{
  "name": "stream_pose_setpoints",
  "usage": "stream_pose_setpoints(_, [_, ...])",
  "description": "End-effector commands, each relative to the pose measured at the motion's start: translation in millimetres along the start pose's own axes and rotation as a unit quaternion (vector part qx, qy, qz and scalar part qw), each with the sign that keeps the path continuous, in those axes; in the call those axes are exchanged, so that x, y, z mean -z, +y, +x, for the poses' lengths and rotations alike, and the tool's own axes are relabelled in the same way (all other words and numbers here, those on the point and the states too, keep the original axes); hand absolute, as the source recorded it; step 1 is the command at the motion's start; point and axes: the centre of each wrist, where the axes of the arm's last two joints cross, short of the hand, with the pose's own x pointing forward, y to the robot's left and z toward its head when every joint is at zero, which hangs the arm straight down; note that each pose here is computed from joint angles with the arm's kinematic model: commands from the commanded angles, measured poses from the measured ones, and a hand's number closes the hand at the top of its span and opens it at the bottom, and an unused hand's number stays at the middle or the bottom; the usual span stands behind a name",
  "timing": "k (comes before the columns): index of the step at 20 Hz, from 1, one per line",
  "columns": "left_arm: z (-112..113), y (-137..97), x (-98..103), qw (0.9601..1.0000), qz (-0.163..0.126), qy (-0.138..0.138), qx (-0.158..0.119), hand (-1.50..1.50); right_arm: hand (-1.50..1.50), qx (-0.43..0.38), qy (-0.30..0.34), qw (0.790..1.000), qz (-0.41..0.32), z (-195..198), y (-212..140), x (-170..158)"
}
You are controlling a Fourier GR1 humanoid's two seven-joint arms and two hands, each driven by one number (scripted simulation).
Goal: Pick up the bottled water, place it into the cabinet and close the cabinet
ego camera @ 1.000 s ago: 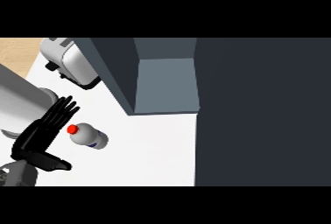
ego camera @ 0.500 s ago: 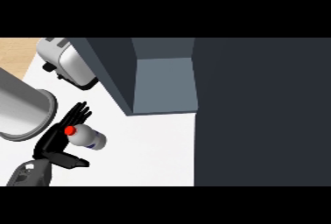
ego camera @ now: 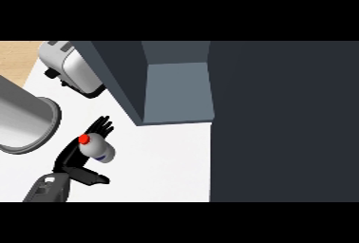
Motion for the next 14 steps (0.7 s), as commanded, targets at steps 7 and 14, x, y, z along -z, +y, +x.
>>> stream_pose_setpoints(7, [-28,-16,-1,0.9901,-0.031,-0.054,-0.126,1.5,-1.5,0.007,-0.019,1.0,-0.002,18,5,-2])
stream_pose_setpoints(14, [-46,-38,2,0.9836,0.119,-0.083,-0.107,1.5,-1.5,-0.008,-0.002,1.0,-0.011,17,4,-4])
